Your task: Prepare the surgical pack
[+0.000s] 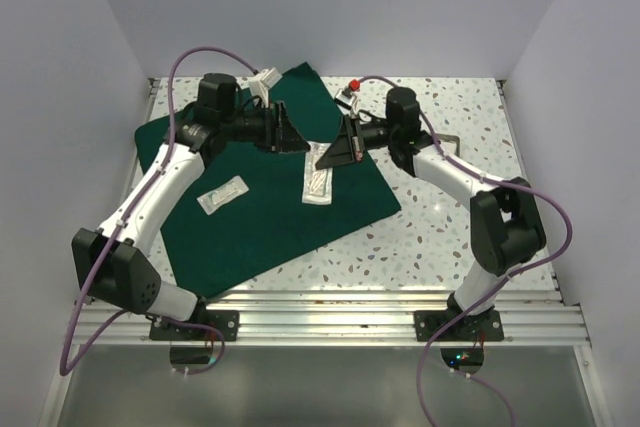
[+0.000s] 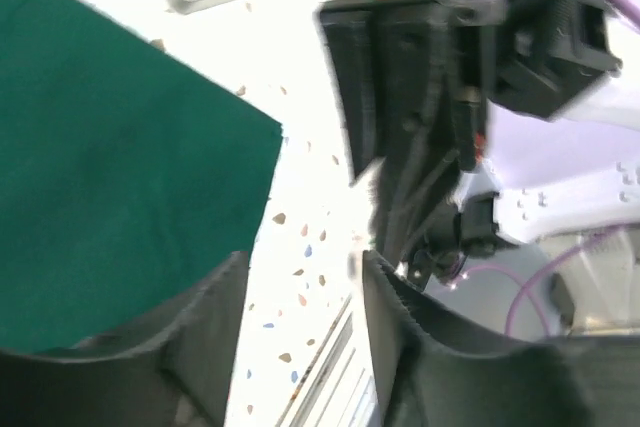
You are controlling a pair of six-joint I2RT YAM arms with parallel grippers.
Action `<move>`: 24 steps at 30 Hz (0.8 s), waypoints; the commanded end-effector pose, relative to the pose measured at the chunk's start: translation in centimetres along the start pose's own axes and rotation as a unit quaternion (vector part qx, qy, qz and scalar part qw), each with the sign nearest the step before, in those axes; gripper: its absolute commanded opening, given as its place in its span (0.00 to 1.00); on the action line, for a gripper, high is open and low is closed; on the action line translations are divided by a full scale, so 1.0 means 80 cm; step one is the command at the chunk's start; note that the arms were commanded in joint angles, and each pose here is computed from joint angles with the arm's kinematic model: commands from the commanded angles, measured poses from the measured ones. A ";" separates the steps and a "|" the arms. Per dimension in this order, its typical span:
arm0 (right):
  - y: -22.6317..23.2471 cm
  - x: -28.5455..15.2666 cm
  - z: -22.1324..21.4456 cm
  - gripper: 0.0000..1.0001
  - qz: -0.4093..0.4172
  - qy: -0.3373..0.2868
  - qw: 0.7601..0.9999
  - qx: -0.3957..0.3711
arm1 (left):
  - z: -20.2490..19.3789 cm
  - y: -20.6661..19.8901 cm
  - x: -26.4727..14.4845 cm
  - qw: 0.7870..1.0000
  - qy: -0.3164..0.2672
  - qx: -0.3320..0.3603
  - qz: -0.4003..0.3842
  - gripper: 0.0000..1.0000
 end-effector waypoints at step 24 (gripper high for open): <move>-0.294 -0.400 0.018 0.00 -0.543 -0.563 0.556 0.283 | -0.013 0.215 -0.104 0.907 -0.069 0.005 0.415 0.68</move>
Point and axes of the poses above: each gripper's point midway between its finger pads, its own x axis out along the fingers, its own y axis along the line the jaws close on, z = x × y, the point moved 2 cm from there along -x, back along the fingers, and after that the axes turned 14 degrees about -x, right-handed, at the moved point
